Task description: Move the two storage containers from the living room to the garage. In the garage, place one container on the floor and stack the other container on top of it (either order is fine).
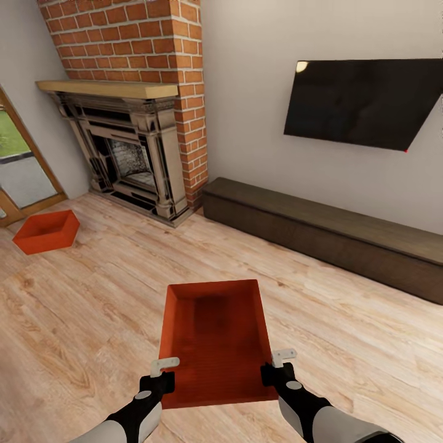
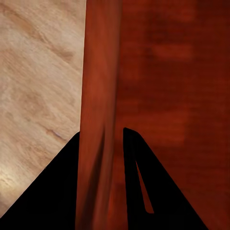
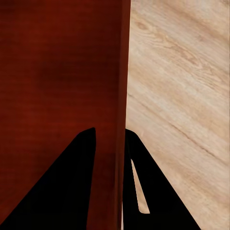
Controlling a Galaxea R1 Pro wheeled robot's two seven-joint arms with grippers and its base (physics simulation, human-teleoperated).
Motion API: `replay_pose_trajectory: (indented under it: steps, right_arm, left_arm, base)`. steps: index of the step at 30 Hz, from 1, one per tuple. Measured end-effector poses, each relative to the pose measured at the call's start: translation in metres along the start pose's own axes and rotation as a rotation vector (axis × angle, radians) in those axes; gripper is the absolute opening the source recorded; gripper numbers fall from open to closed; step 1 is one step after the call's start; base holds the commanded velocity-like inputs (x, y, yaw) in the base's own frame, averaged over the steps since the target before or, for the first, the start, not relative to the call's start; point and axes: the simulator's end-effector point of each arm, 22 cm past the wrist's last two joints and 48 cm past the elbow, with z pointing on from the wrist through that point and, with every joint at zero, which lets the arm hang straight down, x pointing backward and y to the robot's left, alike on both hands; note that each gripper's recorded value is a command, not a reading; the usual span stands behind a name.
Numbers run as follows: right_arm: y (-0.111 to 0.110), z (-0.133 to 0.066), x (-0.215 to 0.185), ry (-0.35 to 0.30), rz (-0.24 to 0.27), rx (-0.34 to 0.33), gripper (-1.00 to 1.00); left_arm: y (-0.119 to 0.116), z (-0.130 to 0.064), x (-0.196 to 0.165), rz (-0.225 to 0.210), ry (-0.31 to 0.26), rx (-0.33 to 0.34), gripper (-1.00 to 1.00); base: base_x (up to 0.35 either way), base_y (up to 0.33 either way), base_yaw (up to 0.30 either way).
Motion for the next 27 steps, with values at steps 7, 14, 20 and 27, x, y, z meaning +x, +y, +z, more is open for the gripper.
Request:
replay_pose_trajectory:
  steps: [7,14,20,27]
  right_arm:
    - [0.000,-0.002,-0.006,-0.012,0.000,0.001,-1.00]
    - [-0.001,-0.005,-0.012,-0.024,0.000,0.002,-1.00]
    - [-0.001,-0.007,-0.017,-0.032,-0.001,0.003,-1.00]
    - [-0.002,-0.009,-0.023,-0.044,-0.001,0.004,-1.00]
  left_arm:
    - [0.000,-0.002,-0.006,-0.001,-0.011,0.001,-1.00]
    - [-0.001,-0.004,-0.012,-0.002,-0.023,0.003,-1.00]
    - [-0.001,-0.006,-0.017,-0.002,-0.032,0.003,-1.00]
    - [-0.001,-0.009,-0.023,-0.003,-0.044,0.005,-1.00]
  base:
    - [0.000,0.000,0.000]
    - [0.000,0.000,0.000]
    - [0.000,0.000,0.000]
    - [0.000,0.000,0.000]
